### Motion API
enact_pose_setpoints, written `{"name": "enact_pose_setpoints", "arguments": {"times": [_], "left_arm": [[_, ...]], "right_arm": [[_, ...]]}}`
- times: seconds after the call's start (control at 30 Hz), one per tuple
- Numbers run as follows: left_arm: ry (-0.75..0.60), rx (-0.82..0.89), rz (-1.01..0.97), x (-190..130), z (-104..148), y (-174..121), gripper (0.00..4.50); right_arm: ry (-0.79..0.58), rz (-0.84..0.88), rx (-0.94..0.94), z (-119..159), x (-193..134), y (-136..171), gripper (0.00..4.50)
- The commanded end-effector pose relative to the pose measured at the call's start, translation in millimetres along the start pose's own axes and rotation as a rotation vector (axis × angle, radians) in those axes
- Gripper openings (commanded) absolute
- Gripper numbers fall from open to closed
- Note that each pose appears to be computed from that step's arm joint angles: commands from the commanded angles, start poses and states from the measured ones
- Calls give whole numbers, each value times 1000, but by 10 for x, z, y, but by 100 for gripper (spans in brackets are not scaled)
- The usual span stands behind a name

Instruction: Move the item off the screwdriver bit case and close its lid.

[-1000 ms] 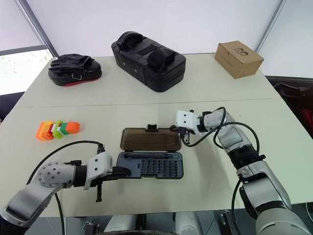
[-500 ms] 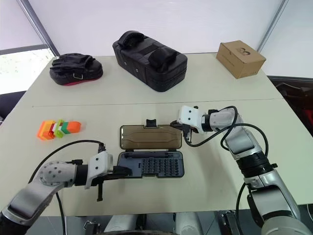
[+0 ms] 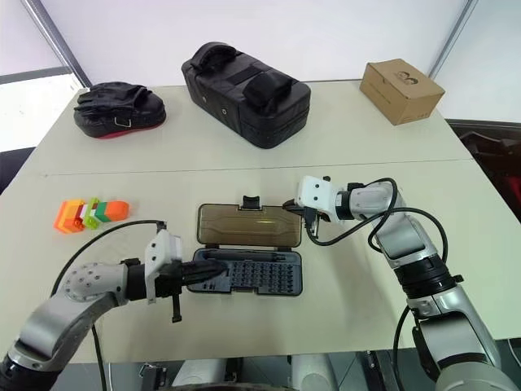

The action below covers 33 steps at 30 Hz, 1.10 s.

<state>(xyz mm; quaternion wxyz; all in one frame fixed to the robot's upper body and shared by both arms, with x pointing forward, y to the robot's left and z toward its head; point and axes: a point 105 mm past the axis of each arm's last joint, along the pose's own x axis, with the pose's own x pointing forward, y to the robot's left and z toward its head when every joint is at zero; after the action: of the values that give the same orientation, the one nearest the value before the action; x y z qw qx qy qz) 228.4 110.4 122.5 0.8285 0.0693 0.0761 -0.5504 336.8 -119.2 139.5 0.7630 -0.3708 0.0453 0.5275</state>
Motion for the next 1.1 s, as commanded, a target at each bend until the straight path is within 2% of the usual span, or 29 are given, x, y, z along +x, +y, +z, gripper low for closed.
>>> {"name": "enact_pose_setpoints", "arguments": {"times": [0.03,0.07,0.17,0.23,0.4,0.67,0.73,0.93,1.03,1.1], "left_arm": [[-97,-7,22,-96,319,61,0],[-111,-20,41,-121,357,106,0],[-165,-73,256,-293,378,544,0],[-143,-100,393,-429,235,811,0],[-23,-87,553,-494,-172,1141,0],[39,-71,453,39,-421,1124,0],[-10,-149,317,229,-407,1020,0],[-25,-200,218,291,-397,1039,0],[-9,-180,194,267,-403,1048,0],[-11,-182,176,255,-398,1034,0]], "right_arm": [[-28,-45,-34,78,-74,-96,3],[-29,-44,-36,80,-73,-96,3],[-33,-47,-43,88,-71,-104,3],[-36,-49,-45,95,-71,-106,3],[-40,-56,-44,108,-66,-121,3],[-47,-80,-35,136,-56,-149,3],[-46,-76,-32,134,-49,-135,3],[-30,-64,-21,109,-44,-108,3],[-23,-61,-13,96,-58,-99,87],[-23,-59,-19,98,-65,-91,180]]}}
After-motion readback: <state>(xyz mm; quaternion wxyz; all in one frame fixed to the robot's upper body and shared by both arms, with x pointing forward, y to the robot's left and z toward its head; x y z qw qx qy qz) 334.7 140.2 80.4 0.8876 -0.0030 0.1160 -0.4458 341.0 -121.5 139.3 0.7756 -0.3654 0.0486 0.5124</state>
